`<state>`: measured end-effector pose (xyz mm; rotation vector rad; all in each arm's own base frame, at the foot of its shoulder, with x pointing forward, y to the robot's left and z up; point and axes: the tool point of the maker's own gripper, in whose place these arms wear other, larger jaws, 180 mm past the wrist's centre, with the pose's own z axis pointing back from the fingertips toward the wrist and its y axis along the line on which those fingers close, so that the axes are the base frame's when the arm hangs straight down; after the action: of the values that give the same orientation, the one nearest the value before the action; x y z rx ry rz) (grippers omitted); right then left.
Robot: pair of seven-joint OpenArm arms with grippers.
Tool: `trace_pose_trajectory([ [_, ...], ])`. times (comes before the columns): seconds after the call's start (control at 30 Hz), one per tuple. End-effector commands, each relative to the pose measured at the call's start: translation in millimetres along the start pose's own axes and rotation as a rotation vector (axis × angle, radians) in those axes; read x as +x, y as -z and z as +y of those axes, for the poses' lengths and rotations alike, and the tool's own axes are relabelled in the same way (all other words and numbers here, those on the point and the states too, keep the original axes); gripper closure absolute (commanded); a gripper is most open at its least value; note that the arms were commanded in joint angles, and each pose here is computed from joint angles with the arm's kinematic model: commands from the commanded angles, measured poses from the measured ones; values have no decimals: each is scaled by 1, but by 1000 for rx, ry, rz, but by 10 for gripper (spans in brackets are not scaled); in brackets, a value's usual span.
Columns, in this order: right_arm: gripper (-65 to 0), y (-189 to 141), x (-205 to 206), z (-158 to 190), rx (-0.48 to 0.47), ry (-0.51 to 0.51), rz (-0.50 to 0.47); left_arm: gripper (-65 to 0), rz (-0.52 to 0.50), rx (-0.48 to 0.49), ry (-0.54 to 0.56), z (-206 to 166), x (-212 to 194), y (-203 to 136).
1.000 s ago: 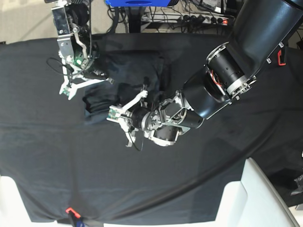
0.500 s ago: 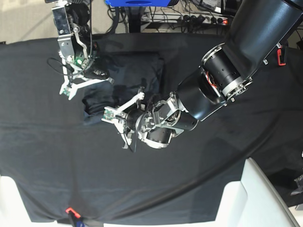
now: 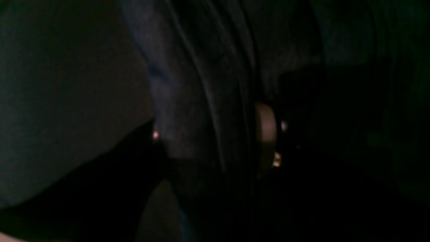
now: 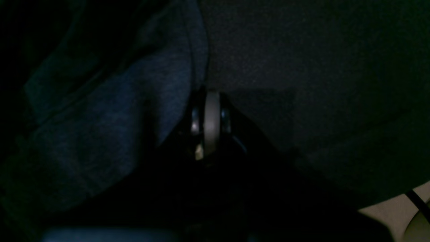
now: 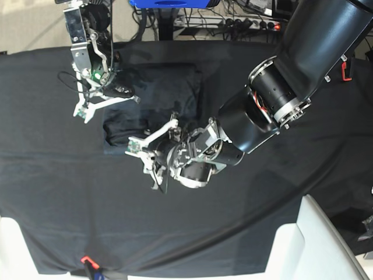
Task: Fold the T-shirt properly
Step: 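Tuck the loose shirt edge under with the left gripper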
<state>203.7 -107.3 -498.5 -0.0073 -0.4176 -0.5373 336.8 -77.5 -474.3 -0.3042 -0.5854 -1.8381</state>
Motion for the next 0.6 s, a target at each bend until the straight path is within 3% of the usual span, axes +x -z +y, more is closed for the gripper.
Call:
trace_pose_trajectory([
  [0.0, 0, 2, -19, -5, -9, 13, 77, -308, -7, 39, 26, 21, 8, -8],
  [0.1, 0, 2, -19, -5, -9, 13, 77, -308, 33, 49, 35, 27, 2, -11],
  [0.57, 0, 2, -20, -5, -9, 12, 79, -309, -4, 110, 67, 48, 39, -21],
])
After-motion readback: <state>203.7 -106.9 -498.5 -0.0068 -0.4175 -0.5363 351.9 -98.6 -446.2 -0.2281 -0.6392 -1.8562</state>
